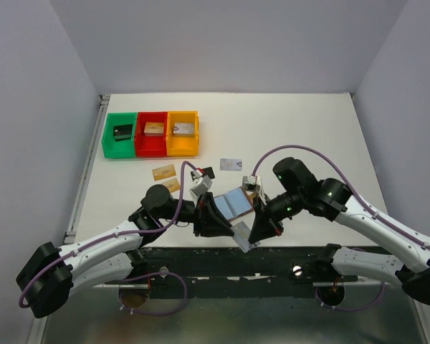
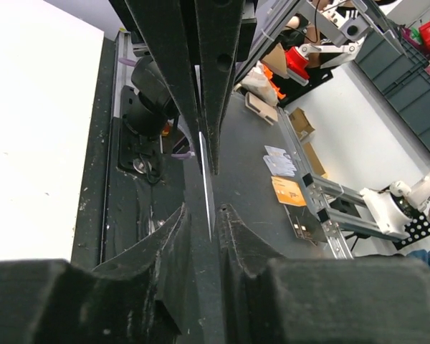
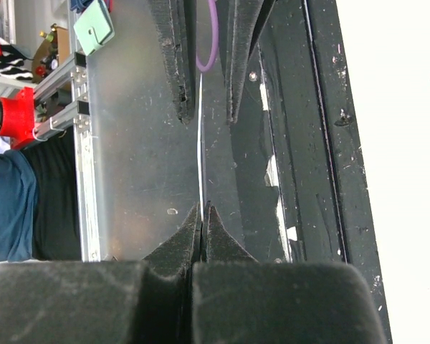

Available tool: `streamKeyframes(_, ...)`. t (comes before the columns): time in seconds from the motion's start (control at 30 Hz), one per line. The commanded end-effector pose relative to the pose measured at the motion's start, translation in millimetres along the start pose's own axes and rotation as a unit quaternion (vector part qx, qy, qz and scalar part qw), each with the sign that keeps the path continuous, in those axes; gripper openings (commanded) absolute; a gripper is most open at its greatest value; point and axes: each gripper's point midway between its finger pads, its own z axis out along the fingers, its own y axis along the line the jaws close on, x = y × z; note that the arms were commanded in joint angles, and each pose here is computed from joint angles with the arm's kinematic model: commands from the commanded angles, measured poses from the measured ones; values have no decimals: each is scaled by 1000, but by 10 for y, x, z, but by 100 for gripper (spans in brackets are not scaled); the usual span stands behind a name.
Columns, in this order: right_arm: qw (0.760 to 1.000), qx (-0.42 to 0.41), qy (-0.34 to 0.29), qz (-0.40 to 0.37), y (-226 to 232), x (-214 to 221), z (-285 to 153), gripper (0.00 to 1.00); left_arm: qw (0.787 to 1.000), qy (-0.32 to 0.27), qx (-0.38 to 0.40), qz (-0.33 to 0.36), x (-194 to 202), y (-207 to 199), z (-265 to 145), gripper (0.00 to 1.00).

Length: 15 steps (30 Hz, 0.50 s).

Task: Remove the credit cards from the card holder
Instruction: Place the credit card at the center of the board.

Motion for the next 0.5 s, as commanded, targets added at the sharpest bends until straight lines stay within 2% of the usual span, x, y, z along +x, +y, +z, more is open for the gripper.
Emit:
streamKeyframes(0.0,1000,5,3,-8,24,-23,-27,0,999,-7,28,31,-104,-129,7,27)
streamKeyframes(0.07,1000,4,4,-9,27,-22,-25,0,999,-7,27,32,-100,-121,4,16)
streamKeyframes(0.13,1000,12,2,-9,6,-34,-31,0,999,-11,23,31,-108,-112,4,0)
streamKeyframes(0.23,997,80,-18,3,-169,-122,-87,35,999,-28,-7,26,-137,-9,-6,0)
streamKeyframes(0.3,989,135,-52,9,-263,-233,-190,51,997,-52,-54,18,-223,149,-31,0)
streamKeyframes(0.37,978,184,-99,8,-302,-396,-351,61,988,-89,-122,5,-355,387,-110,0)
streamKeyframes(0.47,948,267,-170,10,-387,-577,-677,62,953,-162,-253,-30,-595,848,-361,0)
